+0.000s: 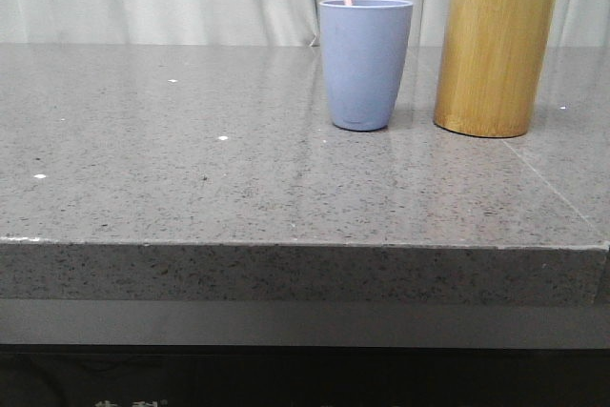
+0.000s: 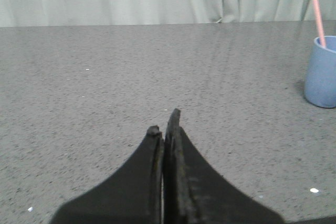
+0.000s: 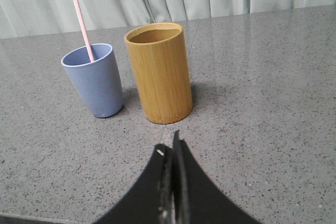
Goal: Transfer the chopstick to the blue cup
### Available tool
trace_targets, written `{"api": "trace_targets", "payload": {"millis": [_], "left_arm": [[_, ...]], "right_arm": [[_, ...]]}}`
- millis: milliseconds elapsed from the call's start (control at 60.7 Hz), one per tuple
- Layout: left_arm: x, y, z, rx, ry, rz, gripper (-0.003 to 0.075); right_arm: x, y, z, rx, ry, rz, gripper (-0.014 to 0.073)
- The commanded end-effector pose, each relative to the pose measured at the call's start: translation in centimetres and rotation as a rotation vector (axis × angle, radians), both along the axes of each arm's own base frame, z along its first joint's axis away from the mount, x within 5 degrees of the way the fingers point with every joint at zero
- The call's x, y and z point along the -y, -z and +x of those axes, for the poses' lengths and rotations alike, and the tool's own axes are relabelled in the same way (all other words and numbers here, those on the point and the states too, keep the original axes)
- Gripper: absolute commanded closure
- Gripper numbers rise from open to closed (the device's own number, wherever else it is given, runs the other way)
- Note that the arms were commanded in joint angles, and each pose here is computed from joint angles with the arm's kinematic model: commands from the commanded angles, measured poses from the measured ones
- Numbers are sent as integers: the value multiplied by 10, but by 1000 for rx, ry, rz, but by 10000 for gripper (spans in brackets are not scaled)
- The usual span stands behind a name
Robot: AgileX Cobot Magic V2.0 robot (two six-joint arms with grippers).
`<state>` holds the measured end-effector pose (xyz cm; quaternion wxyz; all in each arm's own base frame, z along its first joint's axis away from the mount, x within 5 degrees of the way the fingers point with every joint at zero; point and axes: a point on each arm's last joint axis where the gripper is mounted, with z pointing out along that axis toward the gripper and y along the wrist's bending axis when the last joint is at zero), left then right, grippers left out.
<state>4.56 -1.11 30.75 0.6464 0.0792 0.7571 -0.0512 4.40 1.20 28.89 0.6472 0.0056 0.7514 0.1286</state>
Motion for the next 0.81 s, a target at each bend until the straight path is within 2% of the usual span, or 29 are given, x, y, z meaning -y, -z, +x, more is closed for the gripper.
{"api": "trace_targets", "payload": {"millis": [0, 214, 593, 791], "left_arm": [[-3, -3, -5, 104, -40, -20, 739], [-6, 38, -16, 134, -115, -13, 739], [-8, 77, 0, 116, -138, -2, 739], [-9, 104, 8, 138, -155, -51, 739]], "right_arm": [[1, -15, 0, 95, 18, 23, 647], [1, -15, 0, 95, 18, 23, 647], [1, -15, 0, 91, 17, 22, 647], [1, -15, 0, 91, 17, 22, 647]]}}
